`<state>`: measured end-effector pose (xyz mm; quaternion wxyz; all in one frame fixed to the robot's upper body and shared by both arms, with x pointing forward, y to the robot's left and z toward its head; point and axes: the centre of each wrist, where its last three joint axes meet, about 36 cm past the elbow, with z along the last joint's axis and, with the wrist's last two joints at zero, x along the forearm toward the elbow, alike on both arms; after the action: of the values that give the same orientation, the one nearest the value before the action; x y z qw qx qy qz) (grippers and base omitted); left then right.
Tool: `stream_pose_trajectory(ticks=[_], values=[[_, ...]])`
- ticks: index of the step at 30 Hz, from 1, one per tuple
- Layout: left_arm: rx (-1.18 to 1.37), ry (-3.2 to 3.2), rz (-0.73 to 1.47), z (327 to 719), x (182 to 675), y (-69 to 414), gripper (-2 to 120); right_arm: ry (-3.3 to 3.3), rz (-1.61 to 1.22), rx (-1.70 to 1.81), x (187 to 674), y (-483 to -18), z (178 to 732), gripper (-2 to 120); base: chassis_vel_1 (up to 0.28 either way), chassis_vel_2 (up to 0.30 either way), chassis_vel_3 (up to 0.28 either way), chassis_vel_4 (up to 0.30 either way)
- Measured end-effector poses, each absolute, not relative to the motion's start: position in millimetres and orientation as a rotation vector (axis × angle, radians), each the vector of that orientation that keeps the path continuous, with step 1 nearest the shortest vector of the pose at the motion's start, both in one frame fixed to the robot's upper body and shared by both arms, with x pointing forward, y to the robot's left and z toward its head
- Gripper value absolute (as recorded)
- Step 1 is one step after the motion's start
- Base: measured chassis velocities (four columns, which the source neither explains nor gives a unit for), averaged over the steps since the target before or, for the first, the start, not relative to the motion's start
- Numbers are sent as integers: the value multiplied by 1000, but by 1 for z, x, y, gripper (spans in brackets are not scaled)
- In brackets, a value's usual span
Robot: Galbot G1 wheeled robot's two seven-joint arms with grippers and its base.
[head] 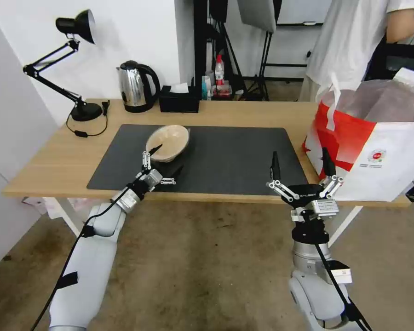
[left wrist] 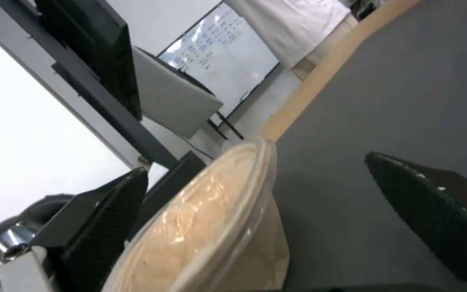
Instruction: Pick up the trash from the table and place it into the takeout bag.
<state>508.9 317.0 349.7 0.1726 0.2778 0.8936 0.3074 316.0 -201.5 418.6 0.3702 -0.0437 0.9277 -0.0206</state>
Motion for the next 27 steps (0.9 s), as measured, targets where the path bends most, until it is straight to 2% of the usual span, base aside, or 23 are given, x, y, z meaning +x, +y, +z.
stream_pose_trajectory(ticks=[27], values=[[761, 2577, 906, 340, 518, 334, 100, 2384, -53, -108, 318, -202, 416, 100, 0, 0, 0, 0]])
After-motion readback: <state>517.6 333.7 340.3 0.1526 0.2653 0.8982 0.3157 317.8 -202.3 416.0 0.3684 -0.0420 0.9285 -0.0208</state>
